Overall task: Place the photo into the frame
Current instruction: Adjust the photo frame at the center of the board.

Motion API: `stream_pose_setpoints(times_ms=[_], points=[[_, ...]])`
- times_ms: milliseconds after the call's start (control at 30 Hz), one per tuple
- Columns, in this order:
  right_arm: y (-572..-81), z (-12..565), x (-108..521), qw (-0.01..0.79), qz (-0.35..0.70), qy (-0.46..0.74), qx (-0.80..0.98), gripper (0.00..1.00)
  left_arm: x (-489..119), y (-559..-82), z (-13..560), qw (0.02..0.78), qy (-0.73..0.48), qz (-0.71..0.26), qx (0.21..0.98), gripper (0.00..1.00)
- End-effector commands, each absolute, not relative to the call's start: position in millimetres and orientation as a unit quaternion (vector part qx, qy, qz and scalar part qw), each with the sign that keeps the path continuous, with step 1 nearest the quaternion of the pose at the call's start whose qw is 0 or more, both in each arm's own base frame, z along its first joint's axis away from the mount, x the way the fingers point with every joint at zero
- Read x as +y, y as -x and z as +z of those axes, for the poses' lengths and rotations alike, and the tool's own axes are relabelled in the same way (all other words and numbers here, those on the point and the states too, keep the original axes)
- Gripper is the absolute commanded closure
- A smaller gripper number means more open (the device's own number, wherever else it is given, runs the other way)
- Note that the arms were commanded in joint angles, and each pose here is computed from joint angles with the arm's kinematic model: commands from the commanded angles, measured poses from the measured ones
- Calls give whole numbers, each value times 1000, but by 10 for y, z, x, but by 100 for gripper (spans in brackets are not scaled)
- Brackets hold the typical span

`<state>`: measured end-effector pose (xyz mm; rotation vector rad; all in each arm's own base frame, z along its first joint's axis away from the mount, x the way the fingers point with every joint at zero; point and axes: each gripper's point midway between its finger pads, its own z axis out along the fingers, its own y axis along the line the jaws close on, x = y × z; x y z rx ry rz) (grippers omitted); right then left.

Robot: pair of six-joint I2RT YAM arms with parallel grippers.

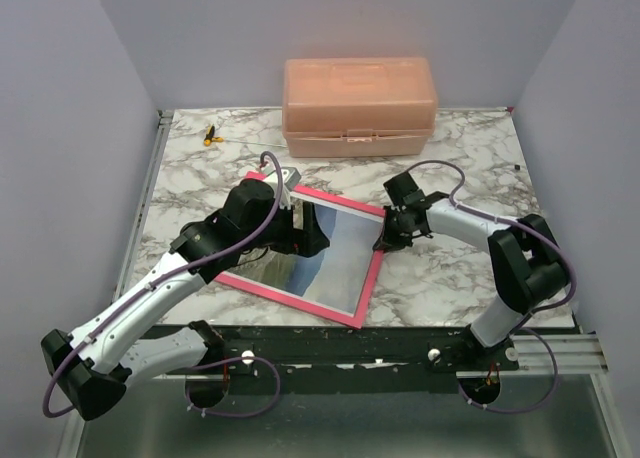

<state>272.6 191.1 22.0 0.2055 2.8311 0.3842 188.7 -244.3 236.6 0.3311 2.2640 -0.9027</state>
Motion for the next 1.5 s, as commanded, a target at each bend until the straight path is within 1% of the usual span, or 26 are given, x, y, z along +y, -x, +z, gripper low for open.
stream_pose_setpoints(times_ms=[0,100,267,367,433,500,567,600,633,700,733,767,833,933,1000,1133,1200,1333,1467], points=[[-2751,89,1535,146,23,-18,989,100,-2368,-1934,2351,332,-119,-348,869,9],[-2906,151,1341,167,-17,-21,986,100,-2286,-1999,2249,322,-109,-338,878,9],[-3246,274,961,190,-52,-15,980,100,-2024,-2124,1938,290,-69,-310,903,9],[-3404,251,759,180,-97,17,979,96,-1773,-2226,1701,274,-24,-285,918,8],[-3486,246,666,175,-122,10,977,95,-1538,-2309,1531,268,17,-250,930,8],[-3534,262,766,172,-81,-4,982,92,-1240,-2379,1370,264,63,-187,944,7],[-3565,327,930,176,-24,-15,984,76,-1016,-2420,1238,251,101,-145,952,7],[-3570,372,1007,179,-2,-17,984,65,-954,-2432,1176,241,116,-138,954,7],[-3569,420,1057,183,13,-20,983,51,-927,-2447,1136,235,126,-137,954,7],[-3538,479,1095,185,28,-31,982,32,-906,-2474,1031,222,141,-139,955,7],[-3512,500,1121,185,38,-35,981,25,-914,-2485,969,214,146,-141,955,7],[-3473,524,1143,184,51,-41,981,19,-913,-2492,916,205,152,-142,956,7],[-3366,542,1205,173,86,-53,980,11,-902,-2509,794,187,159,-134,960,7],[-3179,547,1260,156,142,-83,974,3,-896,-2526,627,159,161,-120,967,7],[-3042,533,1321,141,178,-97,969,0,-912,-2538,541,144,160,-118,969,7],[-2778,422,1441,110,223,-109,962,0,-1014,-2536,441,115,152,-139,972,8],[-2705,375,1513,107,249,-110,956,0,-1078,-2518,410,99,145,-152,973,9],[-2721,308,1598,98,274,-109,950,0,-1221,-2442,336,72,134,-177,972,10],[-2867,290,1648,97,278,-95,951,0,-1369,-2312,320,57,123,-198,971,11]])
